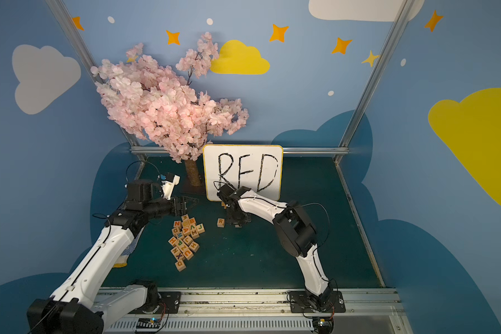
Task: Assemble the uppercase word "red" with letter blocks
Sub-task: Place the letter block at the center of the board.
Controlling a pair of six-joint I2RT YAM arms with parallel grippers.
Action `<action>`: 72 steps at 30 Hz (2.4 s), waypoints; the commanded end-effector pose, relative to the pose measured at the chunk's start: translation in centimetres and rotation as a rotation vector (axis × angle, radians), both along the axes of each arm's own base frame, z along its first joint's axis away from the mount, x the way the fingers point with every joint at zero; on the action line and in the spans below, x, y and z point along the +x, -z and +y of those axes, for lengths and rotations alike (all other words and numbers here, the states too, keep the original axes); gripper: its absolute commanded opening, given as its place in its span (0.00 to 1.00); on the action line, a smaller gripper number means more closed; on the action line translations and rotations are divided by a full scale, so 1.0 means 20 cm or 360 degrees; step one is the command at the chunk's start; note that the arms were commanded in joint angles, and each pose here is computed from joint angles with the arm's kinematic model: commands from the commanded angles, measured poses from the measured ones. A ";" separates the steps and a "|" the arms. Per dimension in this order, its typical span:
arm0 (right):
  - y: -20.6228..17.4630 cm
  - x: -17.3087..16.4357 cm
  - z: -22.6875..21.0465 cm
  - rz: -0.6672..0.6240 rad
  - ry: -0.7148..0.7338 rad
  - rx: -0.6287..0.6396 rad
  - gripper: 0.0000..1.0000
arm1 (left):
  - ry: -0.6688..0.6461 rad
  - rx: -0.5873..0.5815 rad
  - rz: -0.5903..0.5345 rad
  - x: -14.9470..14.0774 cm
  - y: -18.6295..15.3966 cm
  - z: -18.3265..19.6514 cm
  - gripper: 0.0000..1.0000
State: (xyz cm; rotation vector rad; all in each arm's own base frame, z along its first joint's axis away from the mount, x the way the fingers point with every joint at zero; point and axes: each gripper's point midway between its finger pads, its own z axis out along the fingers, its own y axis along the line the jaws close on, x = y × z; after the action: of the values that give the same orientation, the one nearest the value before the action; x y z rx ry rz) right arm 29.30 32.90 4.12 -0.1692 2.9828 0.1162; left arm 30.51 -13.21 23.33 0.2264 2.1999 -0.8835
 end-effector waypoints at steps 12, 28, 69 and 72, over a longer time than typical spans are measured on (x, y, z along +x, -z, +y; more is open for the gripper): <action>0.07 0.01 -0.01 0.0049 -0.0031 -0.0081 0.24 | 0.0006 -0.0033 -0.0023 0.01 0.00 0.00 0.75; 0.06 -0.02 0.01 -0.0021 -0.0650 -0.0301 0.19 | -0.0022 -0.0041 -0.0028 0.02 0.00 0.03 0.75; -0.25 -0.01 -0.02 -0.0333 -0.1046 -0.0210 0.44 | -0.0060 -0.0036 -0.0041 0.02 0.00 0.06 0.75; -0.32 -0.04 -0.02 -0.0350 -0.0804 -0.0142 0.42 | -0.0054 -0.0047 -0.0041 0.02 -0.01 0.06 0.75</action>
State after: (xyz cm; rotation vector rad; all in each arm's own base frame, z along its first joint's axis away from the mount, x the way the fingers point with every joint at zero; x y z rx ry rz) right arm 29.06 32.39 7.52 -1.0977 2.6309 -0.0578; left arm 31.03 -12.03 22.99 0.1717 2.1825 -0.8829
